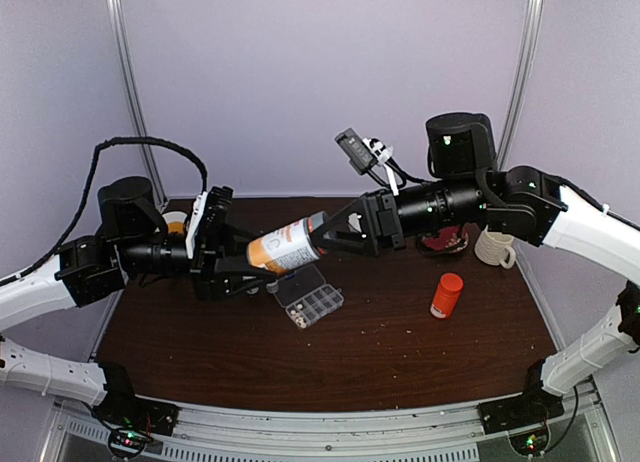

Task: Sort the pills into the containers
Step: Screw the lid of the pill bottle onto the pill bottle.

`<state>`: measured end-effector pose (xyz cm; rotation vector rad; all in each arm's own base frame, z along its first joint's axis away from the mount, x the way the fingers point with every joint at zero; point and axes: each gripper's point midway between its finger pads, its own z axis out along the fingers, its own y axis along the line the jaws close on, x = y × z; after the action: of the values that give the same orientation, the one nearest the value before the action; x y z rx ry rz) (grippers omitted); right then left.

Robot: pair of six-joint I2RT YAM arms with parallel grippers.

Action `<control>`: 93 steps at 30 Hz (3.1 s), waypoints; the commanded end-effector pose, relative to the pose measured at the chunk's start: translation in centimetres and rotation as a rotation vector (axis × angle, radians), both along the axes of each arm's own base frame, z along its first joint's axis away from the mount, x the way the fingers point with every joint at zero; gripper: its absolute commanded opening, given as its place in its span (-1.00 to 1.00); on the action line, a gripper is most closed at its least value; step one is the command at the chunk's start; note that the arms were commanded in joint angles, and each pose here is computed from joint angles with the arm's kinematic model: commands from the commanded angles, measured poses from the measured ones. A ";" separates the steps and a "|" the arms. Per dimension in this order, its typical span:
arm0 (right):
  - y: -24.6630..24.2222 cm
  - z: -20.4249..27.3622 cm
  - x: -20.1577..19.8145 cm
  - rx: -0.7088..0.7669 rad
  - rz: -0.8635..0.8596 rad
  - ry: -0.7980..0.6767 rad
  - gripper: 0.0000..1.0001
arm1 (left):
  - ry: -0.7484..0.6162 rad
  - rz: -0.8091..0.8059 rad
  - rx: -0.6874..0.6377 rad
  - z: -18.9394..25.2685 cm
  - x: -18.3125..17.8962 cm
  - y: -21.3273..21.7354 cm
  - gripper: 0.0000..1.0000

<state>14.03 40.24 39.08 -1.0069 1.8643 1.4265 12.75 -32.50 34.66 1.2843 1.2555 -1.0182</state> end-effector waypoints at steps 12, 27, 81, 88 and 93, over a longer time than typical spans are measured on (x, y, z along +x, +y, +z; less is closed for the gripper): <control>-0.8 1.4 -1.6 0.030 0.108 -0.150 -0.25 | -0.039 -0.013 -0.052 1.5 -0.1 -0.1 -1.00; -1.9 -1.1 -3.3 0.075 0.445 -1.231 -0.49 | 0.010 -0.070 -0.045 1.4 -0.6 -1.0 -1.00; -4.4 -1.3 -4.7 -0.108 0.582 -1.946 -0.72 | 0.253 -0.250 0.337 -6.6 -1.6 -4.8 -1.00; -4.2 -2.0 -4.4 -0.136 0.595 -1.929 -0.72 | 0.252 -0.260 0.355 -6.9 -1.9 -5.1 -1.00; -4.6 -1.9 -4.5 -0.134 0.580 -1.932 -0.68 | 0.226 -0.272 0.284 -6.0 -2.3 -4.7 -1.00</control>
<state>9.82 35.44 33.83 -2.0318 0.2048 0.0390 10.38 -37.57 29.02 1.6531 1.4600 -1.2531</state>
